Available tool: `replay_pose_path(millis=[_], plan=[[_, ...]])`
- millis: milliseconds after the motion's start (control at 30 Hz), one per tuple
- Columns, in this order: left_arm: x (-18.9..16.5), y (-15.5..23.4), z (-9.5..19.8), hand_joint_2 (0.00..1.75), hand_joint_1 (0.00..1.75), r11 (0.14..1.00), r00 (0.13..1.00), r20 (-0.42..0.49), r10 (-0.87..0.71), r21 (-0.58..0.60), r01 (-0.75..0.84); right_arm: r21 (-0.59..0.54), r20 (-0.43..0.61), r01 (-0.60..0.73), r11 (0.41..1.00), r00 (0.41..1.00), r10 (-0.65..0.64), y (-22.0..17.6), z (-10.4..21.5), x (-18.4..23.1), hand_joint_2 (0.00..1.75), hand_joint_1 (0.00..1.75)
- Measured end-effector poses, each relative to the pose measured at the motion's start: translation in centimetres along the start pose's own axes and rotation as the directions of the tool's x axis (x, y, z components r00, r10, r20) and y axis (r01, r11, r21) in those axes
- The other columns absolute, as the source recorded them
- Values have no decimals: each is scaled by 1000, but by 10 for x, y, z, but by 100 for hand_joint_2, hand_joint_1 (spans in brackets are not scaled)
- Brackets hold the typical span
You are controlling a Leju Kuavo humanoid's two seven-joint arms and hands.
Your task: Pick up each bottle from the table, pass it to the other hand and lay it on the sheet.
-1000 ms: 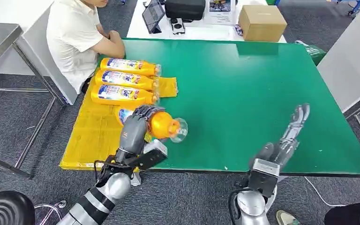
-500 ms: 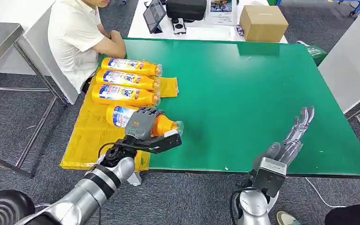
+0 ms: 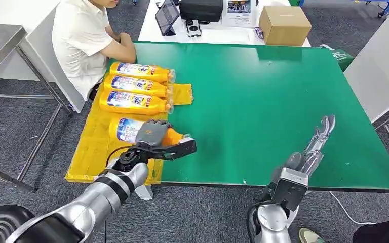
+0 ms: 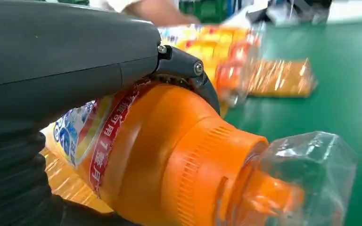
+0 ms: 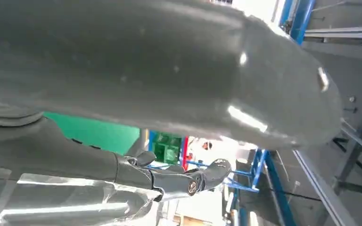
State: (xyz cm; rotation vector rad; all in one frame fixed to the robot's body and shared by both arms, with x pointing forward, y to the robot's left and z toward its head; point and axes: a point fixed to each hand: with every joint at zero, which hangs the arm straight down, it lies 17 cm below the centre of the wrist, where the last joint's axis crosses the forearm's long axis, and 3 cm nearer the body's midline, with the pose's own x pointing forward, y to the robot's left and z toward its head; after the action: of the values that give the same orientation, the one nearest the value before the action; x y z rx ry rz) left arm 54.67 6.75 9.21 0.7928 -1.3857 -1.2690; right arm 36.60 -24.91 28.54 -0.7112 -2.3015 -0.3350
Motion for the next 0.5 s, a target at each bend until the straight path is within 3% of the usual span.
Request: replay_pose_path(millis=[33,100,133,167,233,500], plan=[[-3,-4,-1,175,154,1000,1000,-19,-3,-26,3,1,-4,7,1000,1000,-7,2,0,-1,0,0],[-9,-12,-1,175,150,998,999,-50,-13,-66,9,7,-8,10,1000,1000,-10,5,1,-2,0,0],[-13,-15,-1,175,93,997,998,-67,-17,-80,12,10,-12,12,1000,1000,-11,6,2,-3,0,0],[-15,-16,-1,175,23,996,997,-80,-24,-88,17,12,-16,12,1000,1000,-12,7,2,-5,0,0],[-21,-19,-1,175,0,993,993,-105,-50,-108,38,17,-25,12,1000,1000,-11,9,4,-8,0,0],[-17,-32,1,175,0,980,990,-122,-77,-190,52,32,-59,14,999,998,-12,15,11,-19,0,0]])
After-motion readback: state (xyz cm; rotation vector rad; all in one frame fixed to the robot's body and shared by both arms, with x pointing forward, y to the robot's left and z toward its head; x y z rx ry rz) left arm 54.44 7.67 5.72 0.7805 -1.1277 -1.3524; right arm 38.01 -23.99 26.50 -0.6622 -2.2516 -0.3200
